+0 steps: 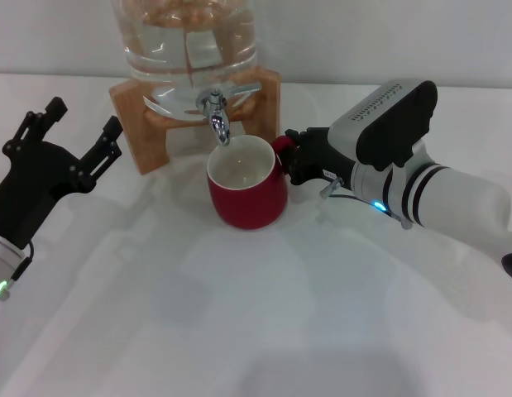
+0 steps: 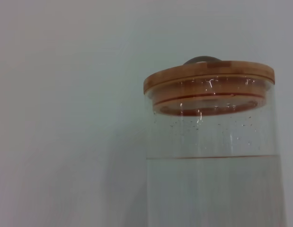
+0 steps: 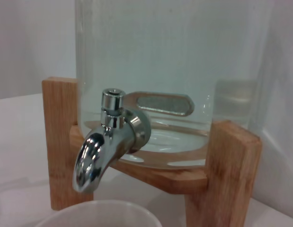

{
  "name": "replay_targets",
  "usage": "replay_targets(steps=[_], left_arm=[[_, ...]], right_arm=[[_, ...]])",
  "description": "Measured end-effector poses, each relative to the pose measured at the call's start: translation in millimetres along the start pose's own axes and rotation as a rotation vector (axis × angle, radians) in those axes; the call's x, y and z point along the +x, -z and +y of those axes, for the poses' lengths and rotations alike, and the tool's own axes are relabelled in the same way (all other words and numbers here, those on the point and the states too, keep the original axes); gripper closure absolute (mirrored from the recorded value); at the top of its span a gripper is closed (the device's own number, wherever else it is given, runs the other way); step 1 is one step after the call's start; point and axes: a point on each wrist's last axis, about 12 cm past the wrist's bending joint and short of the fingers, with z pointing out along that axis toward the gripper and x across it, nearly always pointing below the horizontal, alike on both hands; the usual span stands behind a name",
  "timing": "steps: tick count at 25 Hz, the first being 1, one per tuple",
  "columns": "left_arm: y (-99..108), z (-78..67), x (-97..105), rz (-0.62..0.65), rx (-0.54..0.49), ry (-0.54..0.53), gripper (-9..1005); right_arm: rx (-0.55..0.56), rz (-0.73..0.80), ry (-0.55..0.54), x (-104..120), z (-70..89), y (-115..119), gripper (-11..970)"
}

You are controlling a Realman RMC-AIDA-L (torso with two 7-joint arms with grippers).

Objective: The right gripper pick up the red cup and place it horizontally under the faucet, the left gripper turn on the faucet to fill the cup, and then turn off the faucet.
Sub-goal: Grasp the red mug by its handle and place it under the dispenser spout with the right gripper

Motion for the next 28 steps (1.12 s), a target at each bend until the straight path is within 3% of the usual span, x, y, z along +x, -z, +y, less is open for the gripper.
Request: replay_targets(steps=[28], left_arm=[[-0.4,-0.1,0.0,0.000,0.001,-0.001,150]], right_arm=[[-0.003,0.020,0.023,5.1,0.1,1.3,680]])
